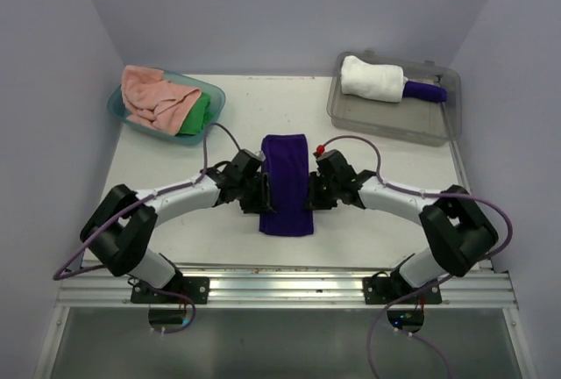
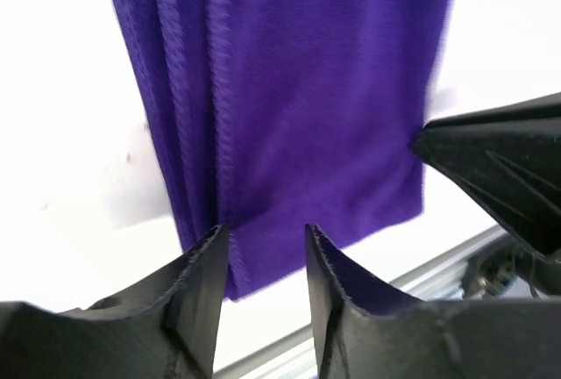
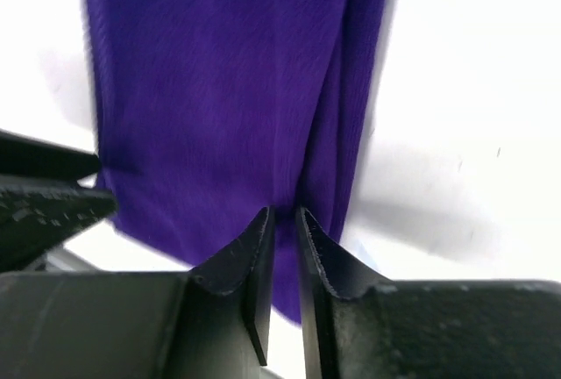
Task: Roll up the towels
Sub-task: Roll the towel
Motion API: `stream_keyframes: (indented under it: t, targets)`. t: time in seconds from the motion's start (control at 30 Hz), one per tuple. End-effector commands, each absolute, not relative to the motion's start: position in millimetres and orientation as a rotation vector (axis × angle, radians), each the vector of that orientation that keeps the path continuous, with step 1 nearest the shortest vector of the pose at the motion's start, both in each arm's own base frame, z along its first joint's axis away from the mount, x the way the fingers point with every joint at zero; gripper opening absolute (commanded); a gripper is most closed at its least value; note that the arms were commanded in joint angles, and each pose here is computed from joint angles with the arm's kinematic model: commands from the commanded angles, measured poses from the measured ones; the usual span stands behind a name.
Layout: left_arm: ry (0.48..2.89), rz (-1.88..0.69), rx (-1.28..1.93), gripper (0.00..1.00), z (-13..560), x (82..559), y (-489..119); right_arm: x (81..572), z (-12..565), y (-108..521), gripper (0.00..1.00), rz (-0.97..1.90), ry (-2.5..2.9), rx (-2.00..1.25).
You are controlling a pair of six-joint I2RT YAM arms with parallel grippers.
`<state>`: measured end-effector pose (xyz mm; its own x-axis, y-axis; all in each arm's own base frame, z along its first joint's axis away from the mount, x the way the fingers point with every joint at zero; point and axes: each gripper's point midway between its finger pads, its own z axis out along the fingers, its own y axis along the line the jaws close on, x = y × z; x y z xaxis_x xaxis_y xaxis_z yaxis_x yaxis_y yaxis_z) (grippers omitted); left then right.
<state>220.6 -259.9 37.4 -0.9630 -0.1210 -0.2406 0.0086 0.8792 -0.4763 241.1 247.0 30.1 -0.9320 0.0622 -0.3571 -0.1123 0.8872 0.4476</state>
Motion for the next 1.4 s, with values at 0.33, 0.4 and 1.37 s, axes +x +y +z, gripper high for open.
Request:
stream_keyframes:
  t: [0.33, 0.4, 1.37]
  targets:
    - [2.814, -0.645, -0.067, 0.62, 49, 183, -227, 203, 59, 221, 0.45, 0.647, 2.640, 0.005]
    - [2.808, -0.645, -0.065, 0.70, 47, 182, -225, 197, 59, 224, 0.51, 0.675, 2.650, 0.004]
    - [2.855, -0.656, -0.105, 0.12, 9, 171, -223, 169, 20, 244, 0.36, 0.786, 2.735, 0.120]
